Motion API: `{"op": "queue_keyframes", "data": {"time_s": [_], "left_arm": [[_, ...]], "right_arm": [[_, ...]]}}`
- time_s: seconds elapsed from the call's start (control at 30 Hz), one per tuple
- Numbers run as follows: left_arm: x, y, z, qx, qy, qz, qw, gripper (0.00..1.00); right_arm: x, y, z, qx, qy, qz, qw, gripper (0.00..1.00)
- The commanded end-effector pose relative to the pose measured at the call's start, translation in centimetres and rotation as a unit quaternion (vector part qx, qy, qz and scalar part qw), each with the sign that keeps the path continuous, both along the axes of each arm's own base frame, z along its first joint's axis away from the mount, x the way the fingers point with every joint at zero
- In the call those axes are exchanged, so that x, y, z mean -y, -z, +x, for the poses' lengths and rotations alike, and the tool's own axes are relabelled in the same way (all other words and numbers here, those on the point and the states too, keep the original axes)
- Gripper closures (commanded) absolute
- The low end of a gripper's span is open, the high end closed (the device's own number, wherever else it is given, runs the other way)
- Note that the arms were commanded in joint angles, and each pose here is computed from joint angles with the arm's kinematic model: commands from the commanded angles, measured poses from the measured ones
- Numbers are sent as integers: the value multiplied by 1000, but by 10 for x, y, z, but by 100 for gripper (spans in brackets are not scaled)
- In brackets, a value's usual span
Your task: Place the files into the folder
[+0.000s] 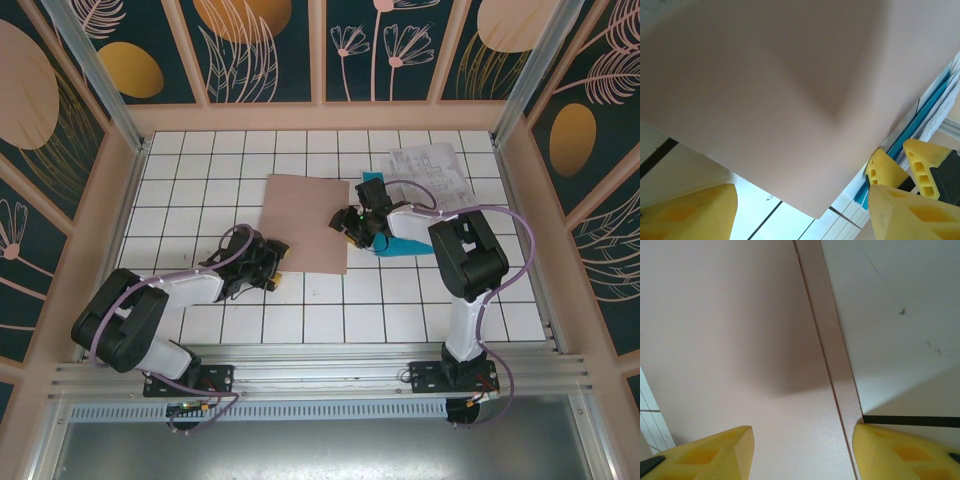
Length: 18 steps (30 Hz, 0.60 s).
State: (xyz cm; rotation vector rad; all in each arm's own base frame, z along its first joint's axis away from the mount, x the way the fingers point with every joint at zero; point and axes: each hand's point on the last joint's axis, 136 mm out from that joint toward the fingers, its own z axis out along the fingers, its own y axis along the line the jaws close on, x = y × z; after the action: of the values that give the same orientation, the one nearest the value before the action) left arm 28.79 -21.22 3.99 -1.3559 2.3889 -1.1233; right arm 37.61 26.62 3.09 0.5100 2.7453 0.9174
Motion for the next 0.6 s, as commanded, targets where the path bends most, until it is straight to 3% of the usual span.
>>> {"op": "queue_keyframes", "data": {"time_s": [0.0,0.37,0.57], "left_arm": [[-8,11,-8,-27,-20,11,999,29],[7,1,22,27,-28,-15,999,47],[10,-3,26,32,-26,-20,999,52]], "right_arm": [[12,32,-17,-48,-6,-37,998,43],[12,35,-19,-52,-14,-36,998,43],[9,36,-17,-56,-19,-33,998,43]]}}
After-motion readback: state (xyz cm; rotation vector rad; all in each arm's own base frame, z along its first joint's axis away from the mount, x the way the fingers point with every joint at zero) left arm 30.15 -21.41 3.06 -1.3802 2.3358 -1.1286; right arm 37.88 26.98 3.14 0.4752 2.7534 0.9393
